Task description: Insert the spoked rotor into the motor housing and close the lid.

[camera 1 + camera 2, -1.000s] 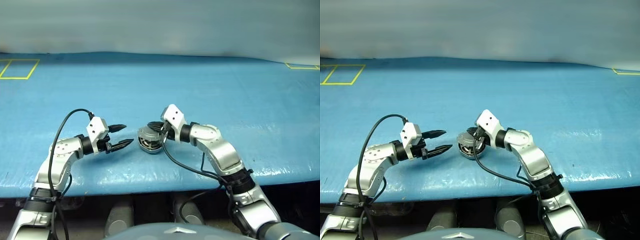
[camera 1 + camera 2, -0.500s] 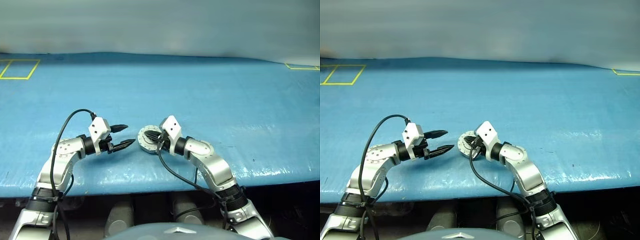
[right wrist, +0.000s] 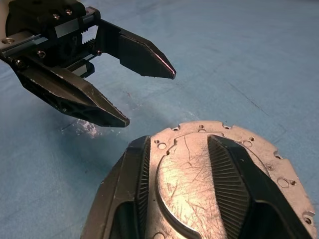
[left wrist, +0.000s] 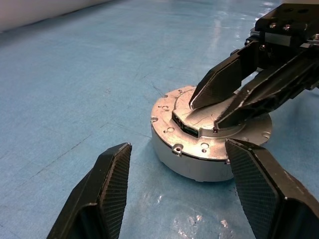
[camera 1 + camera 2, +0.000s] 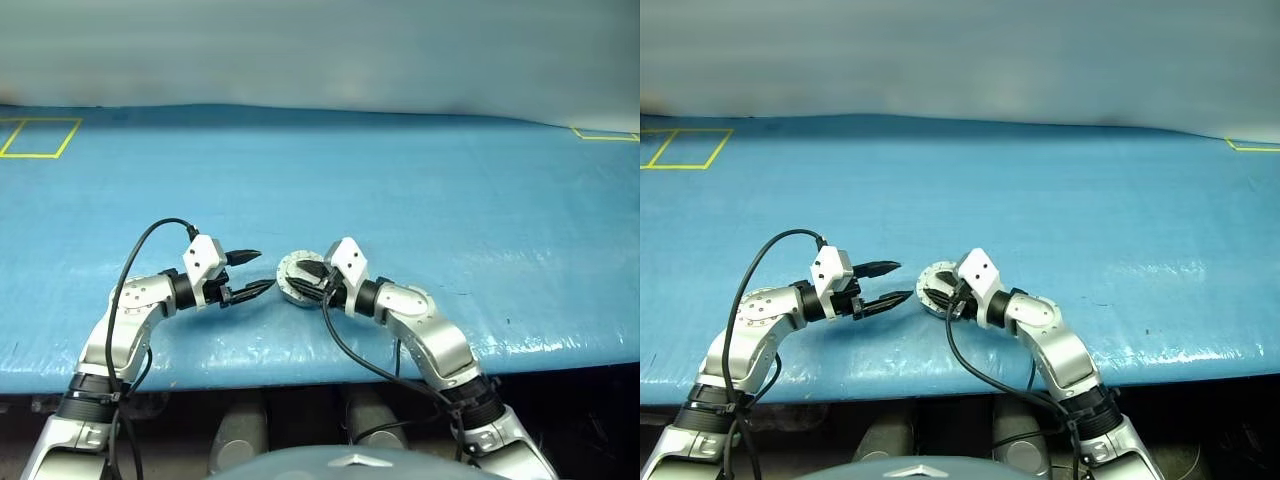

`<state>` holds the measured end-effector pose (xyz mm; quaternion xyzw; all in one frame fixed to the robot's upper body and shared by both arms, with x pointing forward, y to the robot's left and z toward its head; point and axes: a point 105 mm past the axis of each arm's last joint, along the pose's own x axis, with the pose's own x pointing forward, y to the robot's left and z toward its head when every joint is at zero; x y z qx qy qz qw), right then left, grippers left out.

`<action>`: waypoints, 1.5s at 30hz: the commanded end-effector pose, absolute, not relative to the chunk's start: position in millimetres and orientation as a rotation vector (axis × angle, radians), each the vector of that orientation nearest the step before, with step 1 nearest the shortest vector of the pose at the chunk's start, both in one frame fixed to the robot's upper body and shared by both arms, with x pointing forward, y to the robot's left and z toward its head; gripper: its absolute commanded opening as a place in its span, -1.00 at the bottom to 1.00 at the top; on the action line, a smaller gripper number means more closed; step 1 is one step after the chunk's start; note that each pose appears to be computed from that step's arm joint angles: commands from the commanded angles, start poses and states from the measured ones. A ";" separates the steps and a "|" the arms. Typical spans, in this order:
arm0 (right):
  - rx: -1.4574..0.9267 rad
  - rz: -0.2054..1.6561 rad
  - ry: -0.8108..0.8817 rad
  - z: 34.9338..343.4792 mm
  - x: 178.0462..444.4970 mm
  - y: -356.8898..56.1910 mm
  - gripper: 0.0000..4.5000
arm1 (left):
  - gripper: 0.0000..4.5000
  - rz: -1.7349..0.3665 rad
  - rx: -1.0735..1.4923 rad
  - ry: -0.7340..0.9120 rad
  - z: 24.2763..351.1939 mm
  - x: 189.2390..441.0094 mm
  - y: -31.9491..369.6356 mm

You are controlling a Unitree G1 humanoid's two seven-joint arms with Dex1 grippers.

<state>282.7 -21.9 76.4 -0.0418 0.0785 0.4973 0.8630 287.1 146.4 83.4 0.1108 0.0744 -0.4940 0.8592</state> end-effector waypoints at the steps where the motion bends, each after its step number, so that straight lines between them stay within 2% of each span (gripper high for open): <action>1: -0.099 1.021 0.141 80.4 283.0 -23.2 0.38 | 0.46 -1.044 0.259 0.112 92.8 289.6 143.9; 5: -0.141 0.958 0.132 77.5 291.5 -26.3 0.97 | 0.46 -1.047 0.262 0.111 92.5 290.0 143.2; 14: -0.150 0.965 0.138 74.2 290.7 -24.1 0.99 | 0.46 -1.047 0.271 0.120 91.3 289.4 144.6; 17: -0.155 0.964 0.137 73.5 290.1 -24.9 0.73 | 0.46 -1.037 0.274 0.120 91.2 289.5 146.8; 19: -0.157 0.964 0.135 73.7 289.9 -25.1 0.41 | 0.46 -1.033 0.273 0.122 90.9 289.5 147.9; 20: -0.161 0.968 0.134 73.7 289.5 -24.9 0.34 | 0.46 -1.030 0.272 0.124 90.7 289.5 148.5; 32: -0.208 0.928 0.174 74.5 291.6 -24.4 0.34 | 0.46 -1.005 0.271 0.129 88.6 290.1 153.7; 42: -0.331 0.849 0.269 43.4 294.6 -36.2 0.34 | 0.46 -1.005 0.269 0.139 87.8 289.9 153.3; 45: -0.233 0.868 0.297 40.3 290.4 -31.6 0.34 | 0.46 -1.007 0.268 0.140 87.3 290.3 151.5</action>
